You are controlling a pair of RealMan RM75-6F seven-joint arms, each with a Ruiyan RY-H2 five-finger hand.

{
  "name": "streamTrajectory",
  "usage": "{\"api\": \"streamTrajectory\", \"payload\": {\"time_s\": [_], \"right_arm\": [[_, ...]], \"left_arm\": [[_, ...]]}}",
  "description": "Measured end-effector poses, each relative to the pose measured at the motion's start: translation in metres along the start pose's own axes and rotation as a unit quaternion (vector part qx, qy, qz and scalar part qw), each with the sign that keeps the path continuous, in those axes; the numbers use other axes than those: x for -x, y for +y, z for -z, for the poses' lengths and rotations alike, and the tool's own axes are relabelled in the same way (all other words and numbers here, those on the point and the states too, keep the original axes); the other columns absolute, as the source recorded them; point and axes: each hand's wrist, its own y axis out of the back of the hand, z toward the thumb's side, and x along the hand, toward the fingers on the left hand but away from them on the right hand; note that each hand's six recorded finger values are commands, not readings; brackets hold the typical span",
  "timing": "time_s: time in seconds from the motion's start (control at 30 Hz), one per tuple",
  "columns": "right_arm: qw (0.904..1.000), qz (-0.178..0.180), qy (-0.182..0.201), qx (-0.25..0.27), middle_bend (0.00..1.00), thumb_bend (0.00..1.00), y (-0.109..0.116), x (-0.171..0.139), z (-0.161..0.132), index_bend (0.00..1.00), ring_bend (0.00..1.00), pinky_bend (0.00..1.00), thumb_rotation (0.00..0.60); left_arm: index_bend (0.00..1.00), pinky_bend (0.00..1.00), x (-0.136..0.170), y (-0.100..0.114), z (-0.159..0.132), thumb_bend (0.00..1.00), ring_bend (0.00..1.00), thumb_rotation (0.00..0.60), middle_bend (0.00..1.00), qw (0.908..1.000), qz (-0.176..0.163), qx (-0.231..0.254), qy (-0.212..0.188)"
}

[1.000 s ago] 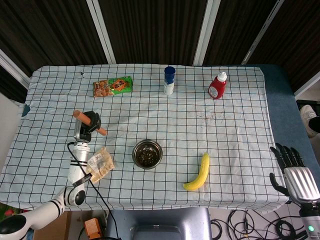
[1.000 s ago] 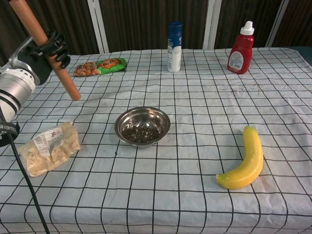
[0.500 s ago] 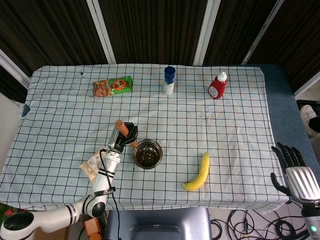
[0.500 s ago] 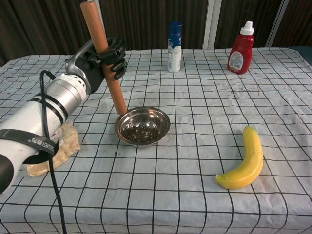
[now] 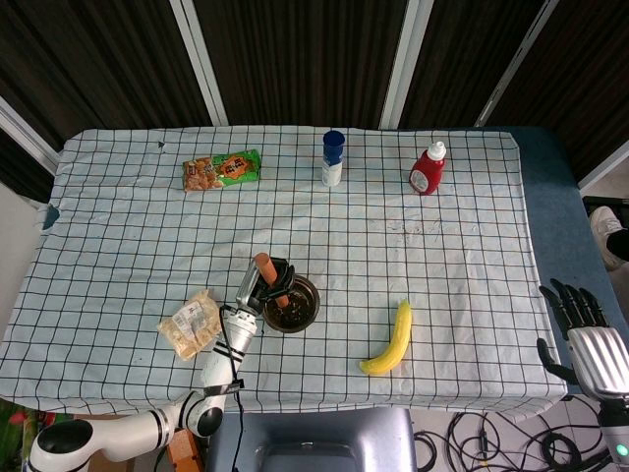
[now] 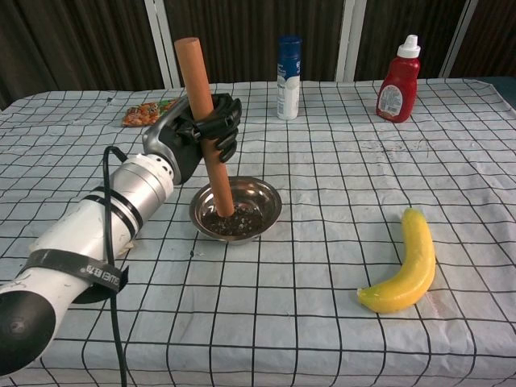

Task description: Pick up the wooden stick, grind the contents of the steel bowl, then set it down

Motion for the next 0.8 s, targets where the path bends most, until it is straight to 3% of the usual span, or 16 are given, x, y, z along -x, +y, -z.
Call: {"api": "streamTrajectory", "payload": {"time_s": [0.5,0.8], "right_arm": [[1.0000,0.007,-0.002,0.003,0.00,0.45,0.004,-0.002,0.002,0.00,0.00,0.00,0.600],[0.9999,0.008,-0.003,0.006,0.00,0.45,0.005,-0.003,0.003,0.00,0.00,0.00,0.600]], "left_arm": [[1.00,1.00,0.013,0.003,0.036,1.00,0.91,0.600,1.00,0.9996,0.015,-0.004,0.025],[1.00,1.00,0.009,-0.003,0.013,0.99,0.91,0.600,1.00,0.9996,0.021,0.015,-0.015]]}}
